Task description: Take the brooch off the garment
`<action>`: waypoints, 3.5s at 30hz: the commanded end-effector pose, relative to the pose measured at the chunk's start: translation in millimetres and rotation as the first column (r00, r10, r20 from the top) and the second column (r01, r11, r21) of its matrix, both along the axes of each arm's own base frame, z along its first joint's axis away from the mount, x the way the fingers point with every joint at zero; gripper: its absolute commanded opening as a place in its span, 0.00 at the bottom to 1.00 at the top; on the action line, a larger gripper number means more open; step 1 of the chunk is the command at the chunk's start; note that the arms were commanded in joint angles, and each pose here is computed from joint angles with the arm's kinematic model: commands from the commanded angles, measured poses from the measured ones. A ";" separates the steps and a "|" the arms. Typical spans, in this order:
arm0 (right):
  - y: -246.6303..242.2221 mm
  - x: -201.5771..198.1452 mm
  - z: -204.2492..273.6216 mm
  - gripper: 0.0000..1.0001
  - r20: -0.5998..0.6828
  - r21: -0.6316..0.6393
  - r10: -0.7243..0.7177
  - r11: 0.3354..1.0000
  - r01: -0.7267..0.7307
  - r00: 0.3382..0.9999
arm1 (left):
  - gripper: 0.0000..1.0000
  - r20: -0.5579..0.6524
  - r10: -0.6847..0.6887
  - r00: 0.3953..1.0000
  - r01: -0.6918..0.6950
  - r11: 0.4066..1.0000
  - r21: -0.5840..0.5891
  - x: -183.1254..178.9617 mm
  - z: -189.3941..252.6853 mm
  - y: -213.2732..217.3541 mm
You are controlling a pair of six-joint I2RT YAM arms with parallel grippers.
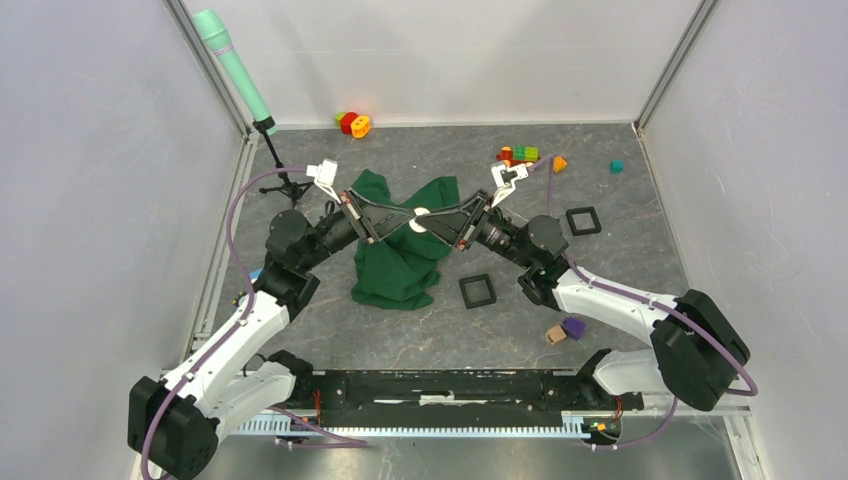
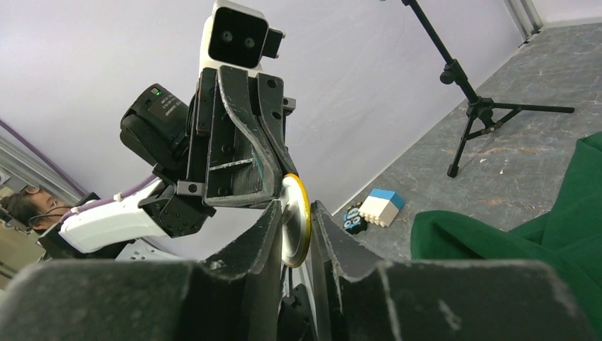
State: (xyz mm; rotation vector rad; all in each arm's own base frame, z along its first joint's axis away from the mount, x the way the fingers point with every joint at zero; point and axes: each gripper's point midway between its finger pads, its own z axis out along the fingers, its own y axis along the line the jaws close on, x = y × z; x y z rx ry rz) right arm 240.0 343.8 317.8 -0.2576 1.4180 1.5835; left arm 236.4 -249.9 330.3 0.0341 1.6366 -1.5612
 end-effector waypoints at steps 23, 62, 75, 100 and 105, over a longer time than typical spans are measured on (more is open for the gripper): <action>-67.0 19.2 -80.0 0.83 0.051 -0.423 -0.339 0.845 0.328 0.939 | 0.02 0.069 0.388 0.919 -0.317 0.625 0.714 29.9 -106.6 69.3; -126.7 5.2 -144.7 0.83 0.059 -0.607 -0.463 0.687 0.400 0.884 | 0.02 0.382 0.349 0.856 -0.213 -0.435 0.875 9.3 -191.7 76.5; -132.3 3.2 -144.8 0.83 0.066 -0.609 -0.471 0.679 0.410 0.880 | 0.21 0.278 0.273 0.921 -0.114 -0.493 0.863 15.8 -270.3 36.1; -158.3 2.3 -147.3 0.84 0.105 -0.628 -0.541 0.615 0.477 0.835 | 0.81 0.156 0.456 0.876 -0.232 0.115 0.966 -18.1 -249.7 67.9; -155.4 2.4 -148.0 0.84 0.103 -0.632 -0.529 0.619 0.466 0.842 | 0.84 0.164 0.443 0.881 -0.286 0.224 0.932 -24.1 -250.1 74.6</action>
